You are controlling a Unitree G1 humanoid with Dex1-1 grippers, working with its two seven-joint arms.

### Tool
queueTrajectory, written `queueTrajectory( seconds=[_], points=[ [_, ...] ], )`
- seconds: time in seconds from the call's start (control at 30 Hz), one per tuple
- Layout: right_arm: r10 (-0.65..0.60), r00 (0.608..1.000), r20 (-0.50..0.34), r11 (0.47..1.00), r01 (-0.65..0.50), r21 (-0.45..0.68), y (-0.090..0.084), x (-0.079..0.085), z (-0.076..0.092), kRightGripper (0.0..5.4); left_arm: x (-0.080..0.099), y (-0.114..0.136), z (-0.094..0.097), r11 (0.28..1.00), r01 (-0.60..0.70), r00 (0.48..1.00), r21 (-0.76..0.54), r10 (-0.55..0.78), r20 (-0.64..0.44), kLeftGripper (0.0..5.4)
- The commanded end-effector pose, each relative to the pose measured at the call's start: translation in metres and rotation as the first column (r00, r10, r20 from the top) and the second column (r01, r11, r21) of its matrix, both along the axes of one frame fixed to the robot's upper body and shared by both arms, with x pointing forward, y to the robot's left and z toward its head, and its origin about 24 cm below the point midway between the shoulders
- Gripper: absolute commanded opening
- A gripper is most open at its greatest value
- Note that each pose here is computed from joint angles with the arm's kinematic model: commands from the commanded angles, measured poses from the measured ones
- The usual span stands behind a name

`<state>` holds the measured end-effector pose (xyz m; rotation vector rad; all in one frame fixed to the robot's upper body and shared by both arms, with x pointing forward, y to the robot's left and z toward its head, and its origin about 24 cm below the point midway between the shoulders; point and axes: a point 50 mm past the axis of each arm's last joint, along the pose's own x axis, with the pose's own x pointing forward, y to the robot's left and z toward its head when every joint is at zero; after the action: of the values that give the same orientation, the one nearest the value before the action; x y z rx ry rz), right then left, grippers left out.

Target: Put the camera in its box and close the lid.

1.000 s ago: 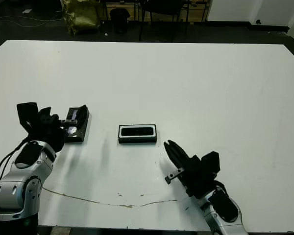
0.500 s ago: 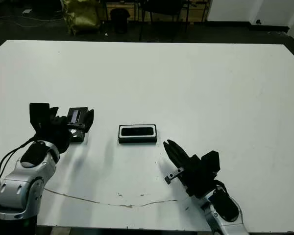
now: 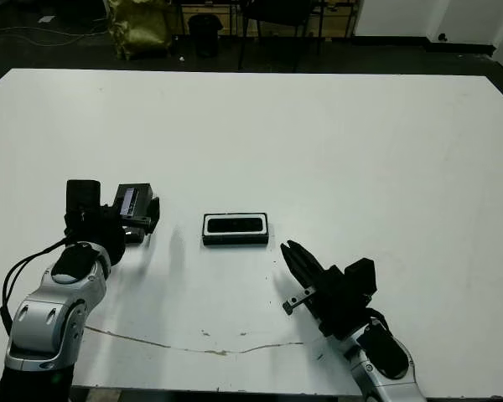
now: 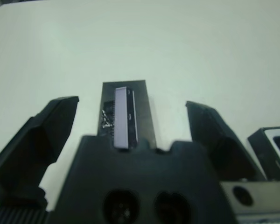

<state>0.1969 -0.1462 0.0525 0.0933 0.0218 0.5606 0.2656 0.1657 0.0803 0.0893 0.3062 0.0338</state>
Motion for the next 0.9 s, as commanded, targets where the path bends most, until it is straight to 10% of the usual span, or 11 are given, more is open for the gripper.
queueTrajectory(
  seconds=[0.03, 0.9],
  points=[
    [-0.011, 1.0, -0.022, 1.0, 0.01, -0.007, -0.003, -0.001, -0.005, 0.0, -0.002, 0.001, -0.009, 1.0, 0.012, 0.998, -0.008, -0.013, -0.054, 5.39],
    [-0.004, 1.0, -0.019, 1.0, 0.004, -0.005, -0.004, -0.003, -0.003, 0.0, -0.007, 0.003, -0.025, 0.998, -0.037, 0.987, -0.06, 0.027, -0.159, 5.39]
  ],
)
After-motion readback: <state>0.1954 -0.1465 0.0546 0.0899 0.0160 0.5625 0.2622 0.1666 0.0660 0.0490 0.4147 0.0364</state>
